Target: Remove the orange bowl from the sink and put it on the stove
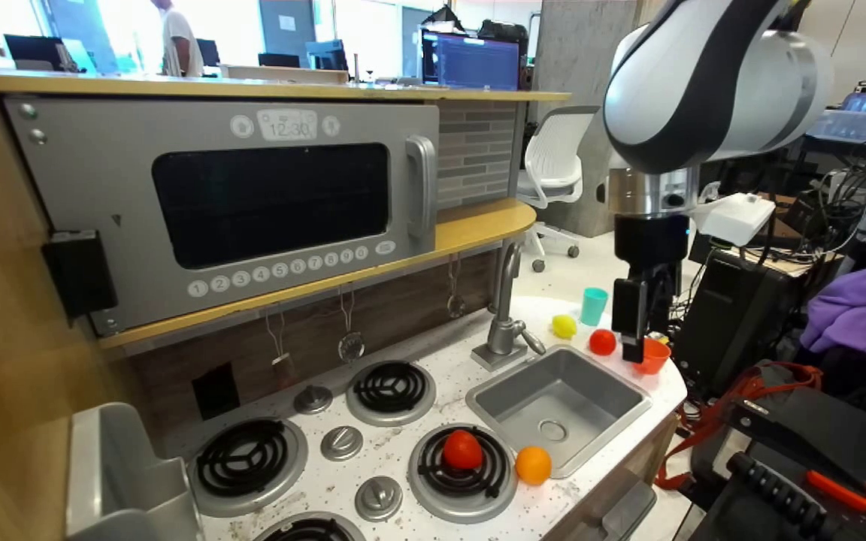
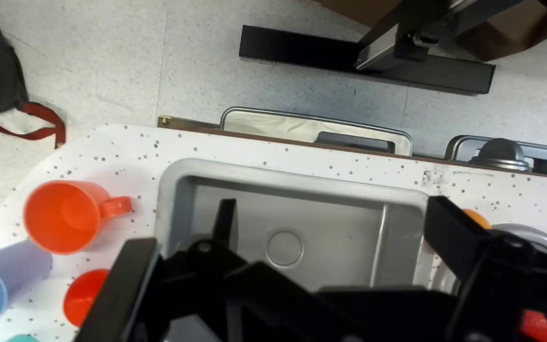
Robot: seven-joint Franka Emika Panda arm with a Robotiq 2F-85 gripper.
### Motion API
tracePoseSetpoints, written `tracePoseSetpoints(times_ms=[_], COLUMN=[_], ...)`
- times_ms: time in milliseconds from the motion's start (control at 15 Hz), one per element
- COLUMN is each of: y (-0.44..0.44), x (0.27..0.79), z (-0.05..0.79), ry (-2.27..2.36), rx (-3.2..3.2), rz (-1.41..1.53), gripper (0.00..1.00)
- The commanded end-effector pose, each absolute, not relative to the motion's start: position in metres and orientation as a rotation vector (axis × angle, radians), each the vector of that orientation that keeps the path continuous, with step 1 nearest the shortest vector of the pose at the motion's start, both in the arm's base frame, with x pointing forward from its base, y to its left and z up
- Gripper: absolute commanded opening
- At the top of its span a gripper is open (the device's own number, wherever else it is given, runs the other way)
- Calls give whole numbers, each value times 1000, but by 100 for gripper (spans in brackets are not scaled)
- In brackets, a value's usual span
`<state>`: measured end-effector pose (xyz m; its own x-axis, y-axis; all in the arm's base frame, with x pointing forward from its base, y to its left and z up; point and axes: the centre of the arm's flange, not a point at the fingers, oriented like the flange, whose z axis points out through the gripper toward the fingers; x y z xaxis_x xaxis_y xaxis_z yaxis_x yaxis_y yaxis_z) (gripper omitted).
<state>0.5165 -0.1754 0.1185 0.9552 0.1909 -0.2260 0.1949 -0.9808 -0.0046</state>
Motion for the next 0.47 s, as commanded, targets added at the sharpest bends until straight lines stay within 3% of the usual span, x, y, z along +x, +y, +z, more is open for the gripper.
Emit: tracePoseSetpoints(times_ms=[0,400], y=[-194,-204], x=[493,501], z=[161,155], ry=[167,174], rx=[3105,3083], rz=[-332,-319], gripper=[100,100])
